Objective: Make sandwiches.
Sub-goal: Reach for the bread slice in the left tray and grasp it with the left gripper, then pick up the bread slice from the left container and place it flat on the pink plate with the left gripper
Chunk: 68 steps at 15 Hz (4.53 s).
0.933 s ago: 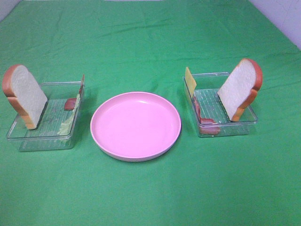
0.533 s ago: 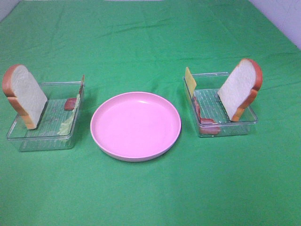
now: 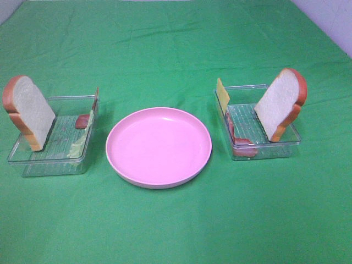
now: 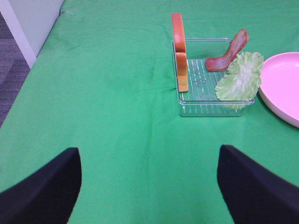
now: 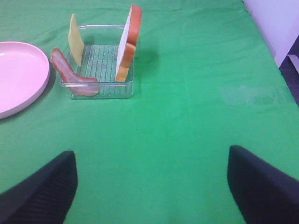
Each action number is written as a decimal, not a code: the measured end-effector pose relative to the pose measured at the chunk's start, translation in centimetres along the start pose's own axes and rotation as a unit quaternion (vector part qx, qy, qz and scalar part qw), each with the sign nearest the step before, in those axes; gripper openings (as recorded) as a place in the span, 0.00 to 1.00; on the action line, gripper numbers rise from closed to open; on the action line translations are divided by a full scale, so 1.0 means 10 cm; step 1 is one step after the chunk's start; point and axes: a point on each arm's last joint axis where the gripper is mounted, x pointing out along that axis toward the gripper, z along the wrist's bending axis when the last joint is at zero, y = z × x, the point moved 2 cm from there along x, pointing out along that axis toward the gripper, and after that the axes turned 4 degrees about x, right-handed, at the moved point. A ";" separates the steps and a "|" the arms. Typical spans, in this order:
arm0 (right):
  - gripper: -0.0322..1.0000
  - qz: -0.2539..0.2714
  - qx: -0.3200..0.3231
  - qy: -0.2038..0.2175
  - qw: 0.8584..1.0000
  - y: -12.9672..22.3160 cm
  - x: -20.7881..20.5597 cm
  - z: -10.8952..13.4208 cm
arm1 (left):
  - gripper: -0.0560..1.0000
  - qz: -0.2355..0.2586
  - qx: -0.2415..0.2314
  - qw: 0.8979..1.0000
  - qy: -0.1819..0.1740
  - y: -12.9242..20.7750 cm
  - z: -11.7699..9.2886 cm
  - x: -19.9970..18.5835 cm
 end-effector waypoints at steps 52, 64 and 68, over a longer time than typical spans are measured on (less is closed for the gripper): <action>0.83 0.000 0.000 0.000 1.000 0.00 0.00 0.00 | 0.71 0.392 -0.054 0.917 0.050 -0.97 -0.22 4.00; 0.83 0.000 0.000 0.000 1.000 0.00 0.00 0.00 | 0.26 0.356 -0.113 0.925 0.076 -1.15 -0.31 3.93; 0.83 0.000 0.000 0.000 1.000 0.00 0.00 0.00 | 0.26 0.289 -0.109 0.947 0.089 -1.68 -0.30 3.41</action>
